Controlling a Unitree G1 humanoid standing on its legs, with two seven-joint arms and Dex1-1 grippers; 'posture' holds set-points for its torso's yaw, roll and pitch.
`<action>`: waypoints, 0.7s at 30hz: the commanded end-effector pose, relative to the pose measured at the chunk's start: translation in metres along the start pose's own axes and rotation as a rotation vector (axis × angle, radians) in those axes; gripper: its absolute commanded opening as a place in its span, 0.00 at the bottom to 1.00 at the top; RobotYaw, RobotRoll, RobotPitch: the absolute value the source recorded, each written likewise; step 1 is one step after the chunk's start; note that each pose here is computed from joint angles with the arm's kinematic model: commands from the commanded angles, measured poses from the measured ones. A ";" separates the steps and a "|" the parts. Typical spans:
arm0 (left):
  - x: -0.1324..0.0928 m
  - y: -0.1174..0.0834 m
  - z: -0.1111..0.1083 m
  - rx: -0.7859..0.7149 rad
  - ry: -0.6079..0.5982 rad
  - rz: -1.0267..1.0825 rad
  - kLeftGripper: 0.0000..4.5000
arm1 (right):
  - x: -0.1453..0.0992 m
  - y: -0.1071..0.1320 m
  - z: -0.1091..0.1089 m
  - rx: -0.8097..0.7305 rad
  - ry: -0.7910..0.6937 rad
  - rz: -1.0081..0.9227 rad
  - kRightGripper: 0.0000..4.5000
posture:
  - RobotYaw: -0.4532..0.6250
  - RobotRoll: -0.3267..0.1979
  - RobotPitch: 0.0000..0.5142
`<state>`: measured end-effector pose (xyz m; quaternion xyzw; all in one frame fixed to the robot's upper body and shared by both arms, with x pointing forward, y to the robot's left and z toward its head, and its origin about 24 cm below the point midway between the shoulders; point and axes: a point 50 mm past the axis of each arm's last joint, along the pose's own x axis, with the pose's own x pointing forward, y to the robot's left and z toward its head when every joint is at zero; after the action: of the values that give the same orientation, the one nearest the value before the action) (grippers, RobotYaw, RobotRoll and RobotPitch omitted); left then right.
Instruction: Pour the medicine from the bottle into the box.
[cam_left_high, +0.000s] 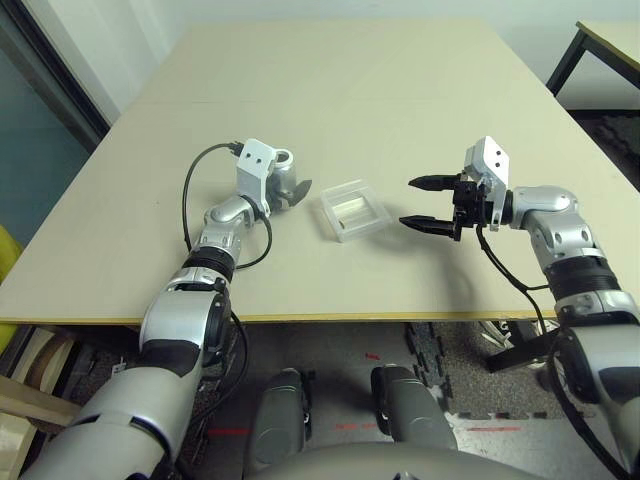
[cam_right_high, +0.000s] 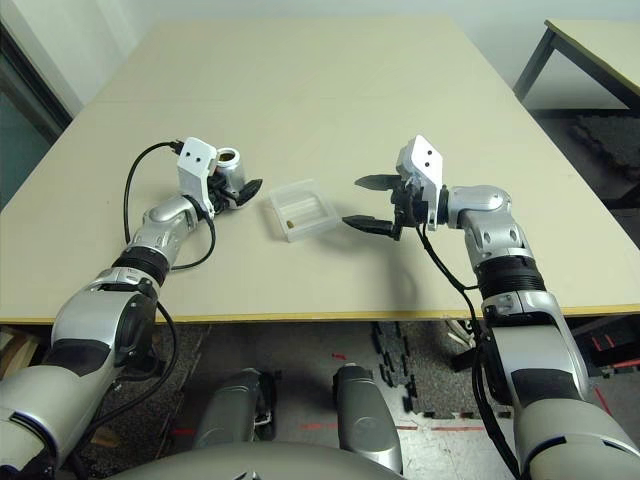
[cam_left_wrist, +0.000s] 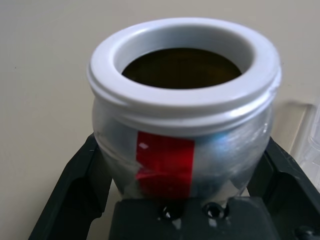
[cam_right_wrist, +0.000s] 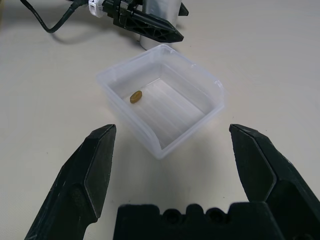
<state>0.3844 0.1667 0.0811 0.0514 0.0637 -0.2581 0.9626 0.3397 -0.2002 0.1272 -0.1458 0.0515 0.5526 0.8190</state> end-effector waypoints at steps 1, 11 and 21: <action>-0.003 0.000 -0.004 -0.020 0.000 -0.004 1.00 | 0.003 0.000 0.000 -0.003 0.013 0.015 1.00 | 0.25 0.62 0.13; -0.016 0.004 -0.009 -0.048 -0.033 -0.003 1.00 | 0.005 -0.001 -0.001 -0.002 0.012 0.013 1.00 | 0.25 0.62 0.14; -0.040 0.004 -0.015 -0.087 -0.049 0.016 1.00 | 0.007 -0.002 -0.003 0.000 0.009 0.012 1.00 | 0.27 0.62 0.14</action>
<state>0.3540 0.1923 0.0716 0.0114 0.0506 -0.2438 0.9684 0.3433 -0.1969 0.1208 -0.1395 0.0583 0.5534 0.8191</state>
